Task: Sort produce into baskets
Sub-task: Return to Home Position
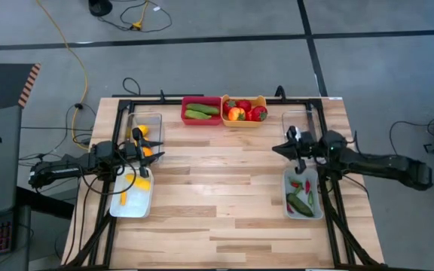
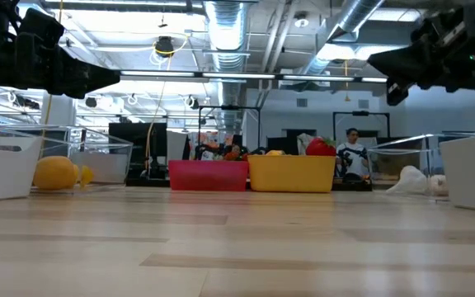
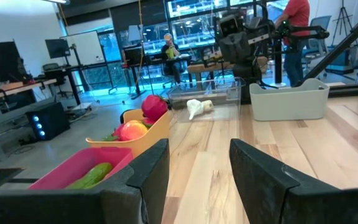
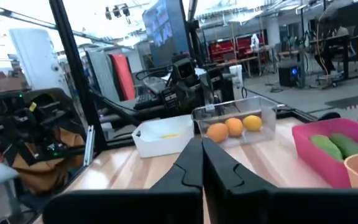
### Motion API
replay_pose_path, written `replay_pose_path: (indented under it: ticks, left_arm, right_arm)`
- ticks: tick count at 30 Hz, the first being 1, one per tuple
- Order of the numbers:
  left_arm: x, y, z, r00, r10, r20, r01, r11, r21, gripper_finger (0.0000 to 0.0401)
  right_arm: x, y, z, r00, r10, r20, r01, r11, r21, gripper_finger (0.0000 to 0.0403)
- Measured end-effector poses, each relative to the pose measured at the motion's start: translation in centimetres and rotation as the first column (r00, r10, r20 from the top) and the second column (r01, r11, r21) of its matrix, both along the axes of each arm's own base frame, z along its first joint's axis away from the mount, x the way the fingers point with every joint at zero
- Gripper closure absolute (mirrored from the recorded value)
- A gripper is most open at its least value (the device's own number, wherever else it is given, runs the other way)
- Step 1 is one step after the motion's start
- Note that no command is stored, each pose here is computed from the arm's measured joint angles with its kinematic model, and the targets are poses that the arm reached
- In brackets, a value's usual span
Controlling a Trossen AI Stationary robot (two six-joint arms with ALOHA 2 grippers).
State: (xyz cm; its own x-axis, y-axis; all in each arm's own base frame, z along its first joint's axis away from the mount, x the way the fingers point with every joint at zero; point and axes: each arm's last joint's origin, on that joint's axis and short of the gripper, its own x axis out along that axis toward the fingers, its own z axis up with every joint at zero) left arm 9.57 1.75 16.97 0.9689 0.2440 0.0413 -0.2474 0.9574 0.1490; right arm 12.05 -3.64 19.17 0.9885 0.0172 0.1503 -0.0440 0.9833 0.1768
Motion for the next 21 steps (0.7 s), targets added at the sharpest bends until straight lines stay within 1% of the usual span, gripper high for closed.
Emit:
replay_pose_path:
  ticks: [2,5,10,11,15,18,21]
  left_arm:
    - [0.0,0.0,0.0,1.0,0.0,0.0,0.0,1.0,0.0,0.0243]
    - [0.0,0.0,0.0,1.0,0.0,0.0,0.0,1.0,0.0,0.0243]
    - [0.0,0.0,0.0,1.0,0.0,0.0,0.0,1.0,0.0,0.0243]
    - [0.0,0.0,0.0,1.0,0.0,0.0,0.0,1.0,0.0,0.0243]
    - [0.0,0.0,0.0,1.0,0.0,0.0,0.0,1.0,0.0,0.0243]
    - [0.0,0.0,0.0,1.0,0.0,0.0,0.0,1.0,0.0,0.0243]
    - [0.0,0.0,0.0,1.0,0.0,0.0,0.0,1.0,0.0,0.0243]
  right_arm:
    - [-0.2,0.1,-0.8,1.0,0.001,0.002,-0.001,1.0,-0.001,0.0378]
    - [-0.3,0.1,-0.9,1.0,-0.002,-0.009,0.002,1.0,-0.007,0.0371]
    - [-0.3,0.1,-1.1,1.0,-0.018,-0.023,0.016,0.996,-0.084,0.037]
    - [-0.3,0.1,-1.2,0.999,-0.033,-0.033,0.029,0.995,-0.091,0.0372]
    - [-0.2,-0.2,-2.0,0.987,-0.118,-0.112,0.112,0.992,-0.06,0.0373]
    - [-0.2,-0.3,-2.4,0.977,-0.158,-0.144,0.142,0.983,-0.113,0.0364]
    - [-0.2,-0.3,-2.2,0.978,-0.169,-0.123,0.146,0.974,-0.173,0.0355]
